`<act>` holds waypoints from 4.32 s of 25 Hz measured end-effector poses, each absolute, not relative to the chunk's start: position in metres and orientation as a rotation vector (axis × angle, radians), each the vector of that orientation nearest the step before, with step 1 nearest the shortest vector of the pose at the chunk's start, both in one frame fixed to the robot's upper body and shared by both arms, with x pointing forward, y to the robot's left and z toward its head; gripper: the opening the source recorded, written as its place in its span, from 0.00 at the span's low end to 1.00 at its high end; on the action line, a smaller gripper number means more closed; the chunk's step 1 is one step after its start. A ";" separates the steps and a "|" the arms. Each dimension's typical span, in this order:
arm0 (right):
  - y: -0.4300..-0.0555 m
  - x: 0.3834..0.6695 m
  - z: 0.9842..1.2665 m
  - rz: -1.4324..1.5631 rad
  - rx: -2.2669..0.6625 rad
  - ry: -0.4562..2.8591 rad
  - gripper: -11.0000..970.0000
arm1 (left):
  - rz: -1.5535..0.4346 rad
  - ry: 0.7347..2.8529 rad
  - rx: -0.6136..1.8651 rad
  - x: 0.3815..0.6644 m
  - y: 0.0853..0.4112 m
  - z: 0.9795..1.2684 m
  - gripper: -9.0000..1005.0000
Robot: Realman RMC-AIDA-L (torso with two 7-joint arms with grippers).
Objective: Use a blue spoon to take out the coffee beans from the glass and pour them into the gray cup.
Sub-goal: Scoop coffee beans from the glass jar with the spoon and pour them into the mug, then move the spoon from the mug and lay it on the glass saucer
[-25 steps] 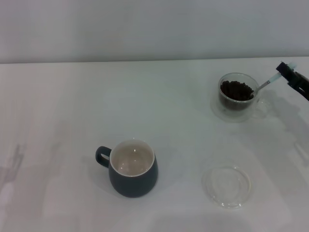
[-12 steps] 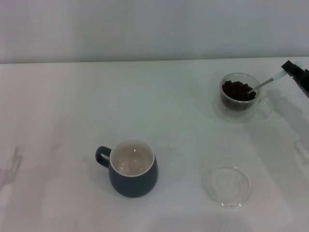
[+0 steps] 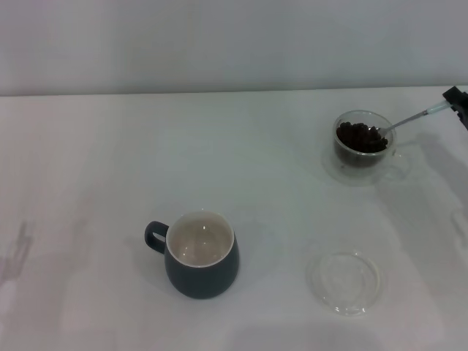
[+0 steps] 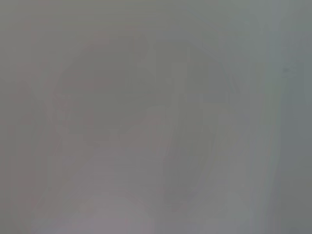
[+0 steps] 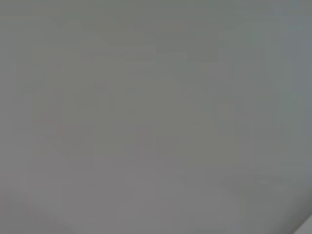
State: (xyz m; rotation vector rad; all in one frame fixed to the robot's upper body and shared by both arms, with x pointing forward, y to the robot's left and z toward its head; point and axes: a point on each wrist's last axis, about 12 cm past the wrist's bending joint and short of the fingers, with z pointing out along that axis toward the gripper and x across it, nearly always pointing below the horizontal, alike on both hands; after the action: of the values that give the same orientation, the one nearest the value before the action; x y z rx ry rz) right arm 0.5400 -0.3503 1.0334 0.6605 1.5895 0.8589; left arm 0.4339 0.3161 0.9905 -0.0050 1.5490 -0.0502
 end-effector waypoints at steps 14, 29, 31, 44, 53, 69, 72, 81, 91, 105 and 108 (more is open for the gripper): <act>-0.350 0.540 1.038 1.016 0.771 1.529 0.16 | -0.037 1.547 0.009 0.436 0.320 0.992 0.86; -0.291 0.545 1.048 1.341 0.498 1.699 0.16 | -0.038 1.546 0.023 0.442 0.319 0.993 0.86; -0.281 0.546 1.048 1.366 0.455 1.730 0.16 | -0.040 1.543 0.028 0.444 0.318 0.994 0.86; -0.236 0.544 1.048 1.446 0.220 1.859 0.16 | -0.051 1.571 0.045 0.458 0.313 0.993 0.86; -0.218 0.548 1.053 1.373 0.047 1.864 0.16 | -0.052 1.571 0.047 0.459 0.313 0.993 0.86; -0.189 0.541 1.073 1.110 -0.557 1.595 0.16 | -0.051 1.566 0.044 0.461 0.313 0.995 0.86; -0.201 0.540 1.074 1.122 -0.483 1.584 0.17 | -0.038 1.563 0.035 0.461 0.316 0.995 0.86; -0.304 0.510 1.073 1.279 -0.019 1.515 0.18 | -0.033 1.568 0.032 0.461 0.317 0.995 0.86; -0.377 0.475 1.054 1.213 0.069 1.801 0.19 | -0.028 1.567 0.037 0.463 0.318 0.995 0.86; -0.355 0.466 1.026 1.157 0.061 1.918 0.21 | -0.036 1.559 0.048 0.467 0.316 0.997 0.86; -0.352 0.466 1.022 1.146 0.069 1.935 0.22 | -0.038 1.557 0.049 0.467 0.315 0.998 0.86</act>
State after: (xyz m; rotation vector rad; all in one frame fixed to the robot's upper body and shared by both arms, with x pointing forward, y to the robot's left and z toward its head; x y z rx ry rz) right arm 0.4662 -0.3518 1.0215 0.0695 1.9351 1.1456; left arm 0.4674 0.3154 0.9976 0.0494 1.5574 -0.0377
